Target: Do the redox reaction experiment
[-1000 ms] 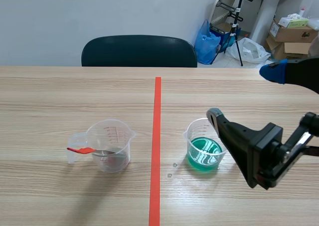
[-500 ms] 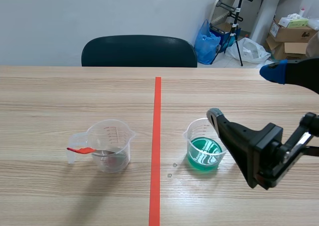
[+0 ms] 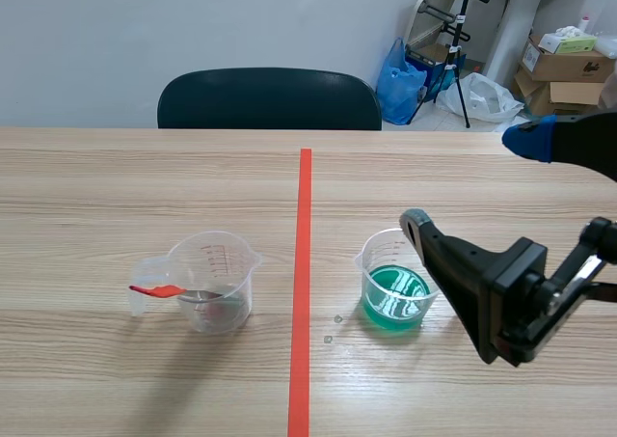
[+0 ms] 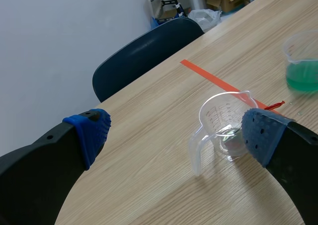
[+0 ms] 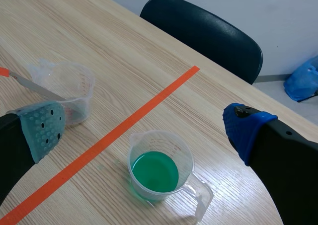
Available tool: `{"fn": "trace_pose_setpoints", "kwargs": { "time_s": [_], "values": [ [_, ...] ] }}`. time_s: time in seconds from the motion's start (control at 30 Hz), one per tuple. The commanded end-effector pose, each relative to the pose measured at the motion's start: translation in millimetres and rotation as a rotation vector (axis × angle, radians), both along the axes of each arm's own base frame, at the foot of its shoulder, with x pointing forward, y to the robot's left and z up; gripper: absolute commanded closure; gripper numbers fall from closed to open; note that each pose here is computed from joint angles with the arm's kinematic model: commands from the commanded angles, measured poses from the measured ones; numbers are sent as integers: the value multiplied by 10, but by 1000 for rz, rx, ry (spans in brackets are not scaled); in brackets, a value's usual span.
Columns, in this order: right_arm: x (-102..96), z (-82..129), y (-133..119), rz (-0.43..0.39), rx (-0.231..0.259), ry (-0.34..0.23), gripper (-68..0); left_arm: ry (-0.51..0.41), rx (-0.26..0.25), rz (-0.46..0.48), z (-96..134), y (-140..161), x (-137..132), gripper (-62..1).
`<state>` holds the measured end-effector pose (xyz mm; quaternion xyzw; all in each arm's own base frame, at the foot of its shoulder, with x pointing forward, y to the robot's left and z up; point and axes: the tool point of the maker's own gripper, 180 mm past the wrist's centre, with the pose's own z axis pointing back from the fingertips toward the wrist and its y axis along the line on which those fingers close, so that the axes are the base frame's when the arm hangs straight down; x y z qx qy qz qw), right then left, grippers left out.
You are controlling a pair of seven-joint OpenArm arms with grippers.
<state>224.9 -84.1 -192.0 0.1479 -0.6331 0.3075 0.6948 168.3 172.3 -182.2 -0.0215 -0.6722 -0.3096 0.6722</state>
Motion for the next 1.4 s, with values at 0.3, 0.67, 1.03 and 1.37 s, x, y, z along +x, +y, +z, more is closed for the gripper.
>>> {"fn": "trace_pose_setpoints", "kwargs": {
  "time_s": [0.3,0.67,1.03,1.37],
  "values": [
    [29,82,-2,-1,14,-27,-679,-8,-13,-1,37,-18,-12,-563],
    [15,77,14,11,15,-24,-679,-8,-14,-1,37,-19,-13,-563],
    [6,78,26,18,19,-21,-679,-8,-14,-1,37,-19,-13,-563],
    [2,78,31,21,20,-21,-679,-9,-13,-1,37,-18,-12,-563]
  ]
}}
